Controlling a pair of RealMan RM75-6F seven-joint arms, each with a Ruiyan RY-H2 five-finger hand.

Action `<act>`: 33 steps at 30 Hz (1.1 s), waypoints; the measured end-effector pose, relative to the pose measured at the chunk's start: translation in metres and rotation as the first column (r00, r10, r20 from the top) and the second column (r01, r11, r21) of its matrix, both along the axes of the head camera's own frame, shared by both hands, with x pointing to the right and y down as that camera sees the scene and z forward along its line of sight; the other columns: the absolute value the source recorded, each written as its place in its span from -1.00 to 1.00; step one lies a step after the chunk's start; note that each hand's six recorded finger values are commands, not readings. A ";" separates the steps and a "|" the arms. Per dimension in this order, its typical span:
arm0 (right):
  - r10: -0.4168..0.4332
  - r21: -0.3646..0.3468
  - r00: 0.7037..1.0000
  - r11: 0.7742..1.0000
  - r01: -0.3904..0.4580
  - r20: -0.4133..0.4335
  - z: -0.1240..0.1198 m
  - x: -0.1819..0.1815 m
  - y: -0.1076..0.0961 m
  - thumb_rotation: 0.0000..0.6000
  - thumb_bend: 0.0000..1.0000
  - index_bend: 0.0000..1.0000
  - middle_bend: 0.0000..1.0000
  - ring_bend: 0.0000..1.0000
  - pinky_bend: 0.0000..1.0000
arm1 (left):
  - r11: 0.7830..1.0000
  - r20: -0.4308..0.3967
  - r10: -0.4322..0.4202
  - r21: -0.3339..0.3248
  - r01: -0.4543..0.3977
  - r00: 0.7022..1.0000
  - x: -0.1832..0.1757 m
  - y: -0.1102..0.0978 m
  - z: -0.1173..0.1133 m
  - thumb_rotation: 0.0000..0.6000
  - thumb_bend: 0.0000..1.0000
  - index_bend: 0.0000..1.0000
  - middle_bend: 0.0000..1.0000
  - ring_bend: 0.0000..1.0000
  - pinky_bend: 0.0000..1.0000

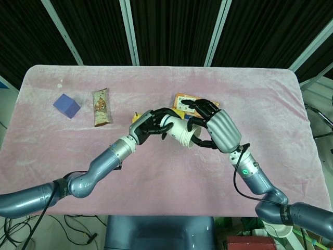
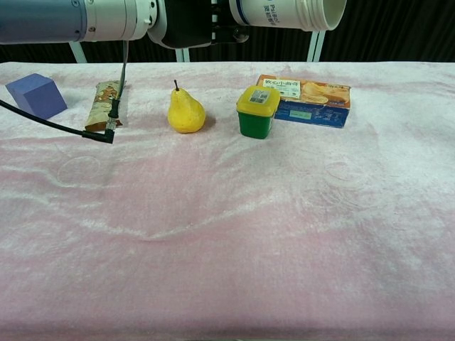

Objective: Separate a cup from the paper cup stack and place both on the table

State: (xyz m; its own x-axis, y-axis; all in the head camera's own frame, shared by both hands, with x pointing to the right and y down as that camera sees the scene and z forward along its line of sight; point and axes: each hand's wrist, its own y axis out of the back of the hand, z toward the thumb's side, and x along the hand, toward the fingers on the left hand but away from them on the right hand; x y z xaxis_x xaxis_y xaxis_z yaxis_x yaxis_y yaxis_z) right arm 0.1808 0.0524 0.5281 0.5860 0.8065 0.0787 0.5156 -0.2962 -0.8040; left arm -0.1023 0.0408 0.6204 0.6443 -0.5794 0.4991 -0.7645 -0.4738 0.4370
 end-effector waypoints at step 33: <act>0.064 -0.012 0.998 0.998 -0.064 -0.005 -0.001 0.045 0.003 1.00 -0.06 0.91 -0.66 -0.46 -0.61 | 0.998 0.025 -0.055 0.000 0.055 0.998 -0.041 -0.017 -0.001 1.00 -0.06 0.07 0.03 -0.18 0.38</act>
State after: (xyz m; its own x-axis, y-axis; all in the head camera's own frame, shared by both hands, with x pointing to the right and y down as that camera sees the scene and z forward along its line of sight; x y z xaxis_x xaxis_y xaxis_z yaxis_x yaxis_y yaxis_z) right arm 0.2260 0.0555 0.5268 0.5338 0.8430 0.0661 0.5298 -0.2725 -0.8031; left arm -0.1432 0.0240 0.6192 0.5991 -0.6133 0.5148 -0.8000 -0.4307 0.4177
